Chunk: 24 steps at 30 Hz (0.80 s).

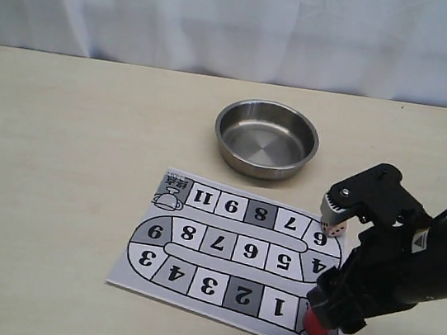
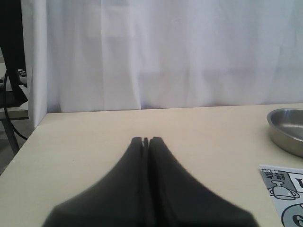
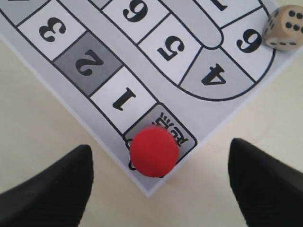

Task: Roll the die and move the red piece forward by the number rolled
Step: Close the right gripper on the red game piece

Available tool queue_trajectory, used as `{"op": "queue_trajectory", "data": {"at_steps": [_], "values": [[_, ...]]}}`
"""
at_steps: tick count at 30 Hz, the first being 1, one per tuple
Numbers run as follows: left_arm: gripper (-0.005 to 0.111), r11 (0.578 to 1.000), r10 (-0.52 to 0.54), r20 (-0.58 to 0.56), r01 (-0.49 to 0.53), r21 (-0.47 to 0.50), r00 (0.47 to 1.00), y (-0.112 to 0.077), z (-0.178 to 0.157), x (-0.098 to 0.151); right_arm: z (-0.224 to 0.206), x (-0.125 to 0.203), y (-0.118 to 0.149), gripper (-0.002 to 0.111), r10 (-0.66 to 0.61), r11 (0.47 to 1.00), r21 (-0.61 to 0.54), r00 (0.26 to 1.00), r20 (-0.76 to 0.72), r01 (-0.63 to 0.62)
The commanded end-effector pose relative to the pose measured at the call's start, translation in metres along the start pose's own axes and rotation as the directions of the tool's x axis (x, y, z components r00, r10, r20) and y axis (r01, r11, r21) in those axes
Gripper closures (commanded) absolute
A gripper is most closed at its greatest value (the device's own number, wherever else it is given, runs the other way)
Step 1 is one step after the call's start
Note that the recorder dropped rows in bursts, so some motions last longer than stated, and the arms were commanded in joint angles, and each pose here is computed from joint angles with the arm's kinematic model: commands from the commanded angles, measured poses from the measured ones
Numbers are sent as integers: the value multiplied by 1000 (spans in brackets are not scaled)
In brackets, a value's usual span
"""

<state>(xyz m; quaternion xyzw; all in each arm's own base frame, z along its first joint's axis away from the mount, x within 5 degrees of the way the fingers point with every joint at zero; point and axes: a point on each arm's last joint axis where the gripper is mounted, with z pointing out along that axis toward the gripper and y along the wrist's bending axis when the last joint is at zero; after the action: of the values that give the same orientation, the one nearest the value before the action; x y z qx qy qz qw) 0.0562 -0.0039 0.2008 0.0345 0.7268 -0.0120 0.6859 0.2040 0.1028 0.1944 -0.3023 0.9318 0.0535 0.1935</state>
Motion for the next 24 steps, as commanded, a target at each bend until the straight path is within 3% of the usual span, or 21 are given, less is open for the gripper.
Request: {"op": "queue_trajectory", "data": {"at_steps": [1, 10, 24], "values": [[107, 1000, -11, 3, 11, 2, 1000, 0, 0, 1, 3, -2, 6, 39, -28, 1000, 9, 998, 53, 28], [107, 1000, -11, 3, 11, 2, 1000, 0, 0, 1, 30, 3, 6, 42, -15, 1000, -14, 998, -65, 14], [107, 1000, -11, 3, 11, 2, 1000, 0, 0, 1, 47, 5, 6, 44, 7, 1000, -14, 995, -103, -9]]}}
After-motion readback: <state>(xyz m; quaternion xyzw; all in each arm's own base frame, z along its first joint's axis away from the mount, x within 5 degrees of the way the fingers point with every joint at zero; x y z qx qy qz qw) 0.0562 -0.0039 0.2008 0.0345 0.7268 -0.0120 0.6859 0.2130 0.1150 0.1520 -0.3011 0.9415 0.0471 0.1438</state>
